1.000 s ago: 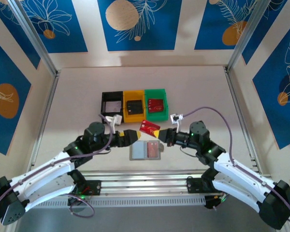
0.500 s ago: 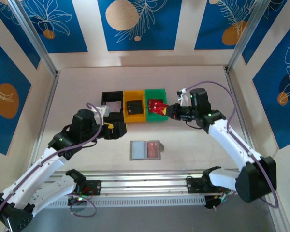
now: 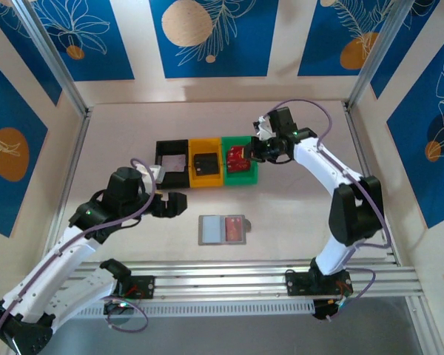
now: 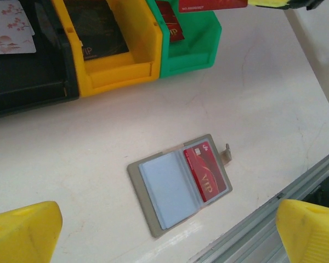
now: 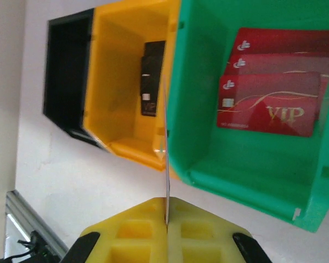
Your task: Take the credit cards out of the card holder
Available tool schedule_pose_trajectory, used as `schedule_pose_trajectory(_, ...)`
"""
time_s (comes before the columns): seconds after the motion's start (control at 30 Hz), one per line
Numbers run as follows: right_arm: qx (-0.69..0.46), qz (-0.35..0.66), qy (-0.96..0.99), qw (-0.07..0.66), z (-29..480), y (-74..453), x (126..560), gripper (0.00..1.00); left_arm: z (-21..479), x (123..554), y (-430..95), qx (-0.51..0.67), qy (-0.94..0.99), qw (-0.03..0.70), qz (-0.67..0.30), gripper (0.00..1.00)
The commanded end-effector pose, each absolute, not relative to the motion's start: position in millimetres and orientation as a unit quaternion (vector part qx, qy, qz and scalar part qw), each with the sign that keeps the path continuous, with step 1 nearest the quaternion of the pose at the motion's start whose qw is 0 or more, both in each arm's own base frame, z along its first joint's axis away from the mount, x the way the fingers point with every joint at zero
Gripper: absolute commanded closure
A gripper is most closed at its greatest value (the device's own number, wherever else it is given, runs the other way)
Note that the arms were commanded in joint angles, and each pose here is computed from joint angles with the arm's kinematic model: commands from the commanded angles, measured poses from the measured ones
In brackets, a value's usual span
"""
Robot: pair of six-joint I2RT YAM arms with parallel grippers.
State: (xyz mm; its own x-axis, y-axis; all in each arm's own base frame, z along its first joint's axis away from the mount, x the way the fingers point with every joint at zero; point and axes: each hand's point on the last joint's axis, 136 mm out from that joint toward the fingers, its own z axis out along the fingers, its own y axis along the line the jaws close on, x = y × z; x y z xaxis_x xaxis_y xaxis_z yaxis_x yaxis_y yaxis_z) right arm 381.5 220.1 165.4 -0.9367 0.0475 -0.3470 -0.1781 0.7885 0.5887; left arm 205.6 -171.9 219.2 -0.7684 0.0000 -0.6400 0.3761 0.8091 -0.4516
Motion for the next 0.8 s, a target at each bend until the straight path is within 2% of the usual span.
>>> schedule_pose_trajectory(0.0,-0.041,0.289,0.945,0.150,151,218,383,1.00,219,204,-163,0.111,0.897,0.331,-0.272,0.00)
schedule_pose_trajectory(0.77,-0.047,0.274,0.956,0.095,96,239,410,1.00,215,204,-162,0.115,0.900,0.326,-0.265,0.00)
